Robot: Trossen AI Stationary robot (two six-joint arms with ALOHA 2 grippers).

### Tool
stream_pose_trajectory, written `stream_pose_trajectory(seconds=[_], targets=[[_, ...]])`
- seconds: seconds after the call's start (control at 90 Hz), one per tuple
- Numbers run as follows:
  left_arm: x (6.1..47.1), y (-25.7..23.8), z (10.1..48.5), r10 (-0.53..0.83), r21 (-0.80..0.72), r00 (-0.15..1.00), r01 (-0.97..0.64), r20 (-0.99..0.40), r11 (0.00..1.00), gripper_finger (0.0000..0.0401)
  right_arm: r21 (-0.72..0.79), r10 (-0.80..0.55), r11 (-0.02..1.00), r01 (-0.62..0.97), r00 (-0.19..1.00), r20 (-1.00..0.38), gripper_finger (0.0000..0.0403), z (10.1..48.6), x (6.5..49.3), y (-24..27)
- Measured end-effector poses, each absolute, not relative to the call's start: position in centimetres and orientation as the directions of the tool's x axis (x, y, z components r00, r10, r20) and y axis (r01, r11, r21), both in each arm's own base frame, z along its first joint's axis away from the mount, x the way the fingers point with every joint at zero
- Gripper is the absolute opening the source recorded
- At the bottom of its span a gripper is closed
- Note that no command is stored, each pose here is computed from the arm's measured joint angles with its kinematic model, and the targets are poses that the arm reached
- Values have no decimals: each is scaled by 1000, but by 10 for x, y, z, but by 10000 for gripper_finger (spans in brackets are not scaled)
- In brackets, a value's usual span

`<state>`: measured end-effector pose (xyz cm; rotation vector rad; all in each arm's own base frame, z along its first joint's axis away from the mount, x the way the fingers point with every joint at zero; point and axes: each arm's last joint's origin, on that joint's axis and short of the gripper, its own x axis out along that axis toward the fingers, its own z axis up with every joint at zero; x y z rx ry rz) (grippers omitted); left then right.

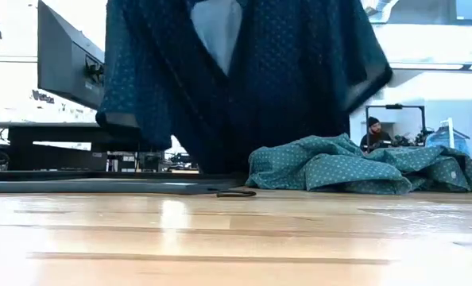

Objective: Hang clothes
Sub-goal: Unhang the blue polo shirt from the rack

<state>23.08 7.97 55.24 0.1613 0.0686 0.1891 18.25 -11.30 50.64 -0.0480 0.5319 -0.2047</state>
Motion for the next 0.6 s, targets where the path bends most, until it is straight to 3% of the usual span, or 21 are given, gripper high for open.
stream_pose_trajectory(seconds=[0.233,0.344,0.422,0.6], targets=[[221,76,563,197,177,980,-197,20,964,16,-87,-211,977,193,839,-502,134,502,195,-124],[221,75,561,195,179,981,-193,8,965,15,-111,-254,967,230,824,-507,75,497,208,-134],[220,75,561,200,177,980,-198,6,964,15,-170,-365,930,326,770,-523,18,495,206,-141],[200,65,571,193,189,980,-200,53,961,15,-318,-689,719,618,574,-443,3,514,158,-146]])
